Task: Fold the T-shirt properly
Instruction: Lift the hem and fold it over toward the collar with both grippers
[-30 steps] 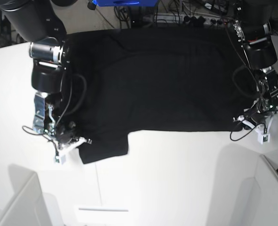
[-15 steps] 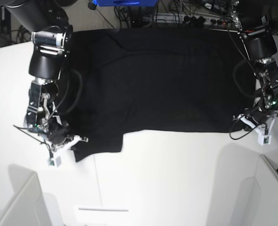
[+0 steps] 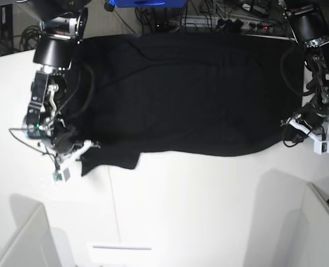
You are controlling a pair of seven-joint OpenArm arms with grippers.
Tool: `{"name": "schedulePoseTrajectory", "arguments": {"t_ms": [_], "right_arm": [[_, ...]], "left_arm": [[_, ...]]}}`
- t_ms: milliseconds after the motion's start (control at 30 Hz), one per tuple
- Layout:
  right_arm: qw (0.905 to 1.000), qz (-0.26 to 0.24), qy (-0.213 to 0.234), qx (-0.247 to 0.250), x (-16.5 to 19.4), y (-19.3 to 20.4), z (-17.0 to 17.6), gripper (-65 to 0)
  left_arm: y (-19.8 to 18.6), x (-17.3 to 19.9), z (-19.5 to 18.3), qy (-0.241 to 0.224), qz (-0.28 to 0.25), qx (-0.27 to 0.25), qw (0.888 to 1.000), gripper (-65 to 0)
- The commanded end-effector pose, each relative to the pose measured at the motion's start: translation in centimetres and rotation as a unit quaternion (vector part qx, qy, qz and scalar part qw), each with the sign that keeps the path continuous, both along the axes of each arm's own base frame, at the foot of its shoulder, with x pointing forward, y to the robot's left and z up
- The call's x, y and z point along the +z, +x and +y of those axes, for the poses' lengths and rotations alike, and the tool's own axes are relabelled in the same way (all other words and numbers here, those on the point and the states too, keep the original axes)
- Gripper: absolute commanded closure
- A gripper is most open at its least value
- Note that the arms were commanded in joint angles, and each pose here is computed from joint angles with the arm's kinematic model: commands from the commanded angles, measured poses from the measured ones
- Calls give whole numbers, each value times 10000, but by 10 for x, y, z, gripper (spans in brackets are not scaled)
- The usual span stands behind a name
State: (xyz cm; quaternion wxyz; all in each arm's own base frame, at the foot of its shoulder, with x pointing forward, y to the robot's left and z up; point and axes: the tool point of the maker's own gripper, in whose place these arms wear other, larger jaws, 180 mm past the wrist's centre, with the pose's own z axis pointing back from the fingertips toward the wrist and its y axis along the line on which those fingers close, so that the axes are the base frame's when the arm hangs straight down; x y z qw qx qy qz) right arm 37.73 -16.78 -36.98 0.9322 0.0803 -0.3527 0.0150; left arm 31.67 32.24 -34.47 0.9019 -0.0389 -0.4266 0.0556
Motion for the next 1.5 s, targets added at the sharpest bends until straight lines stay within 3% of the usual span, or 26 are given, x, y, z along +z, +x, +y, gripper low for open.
{"name": "schedulePoseTrajectory", "arguments": {"t_ms": [0, 133, 500, 700, 900, 1400, 1467], "right_arm": [[9994, -344, -38, 2, 21, 10, -4, 0], [9995, -282, -151, 49, 22, -9, -4, 0], [9987, -301, -393, 153, 36, -44, -1, 0], [9979, -212, -546, -266, 50, -61, -31, 0], [9972, -56, -662, -332, 47, -83, -37, 0], [9966, 497, -594, -287, 26, -117, -28, 0], [9978, 505, -384, -201, 25, -120, -20, 0]], "left_arm": [[5, 21, 7, 33, -327, 31, 9995, 0], [-13, 29, 11, -84, -325, 90, 9994, 0], [-45, 37, -1, 250, -15, -199, 9995, 0], [-61, 27, -3, 289, 213, -249, 9990, 0], [-68, 25, -5, 332, 291, -298, 9986, 0], [-82, 29, -3, 519, 495, -374, 9967, 0], [-84, 30, 2, 556, 504, -314, 9967, 0]]}}
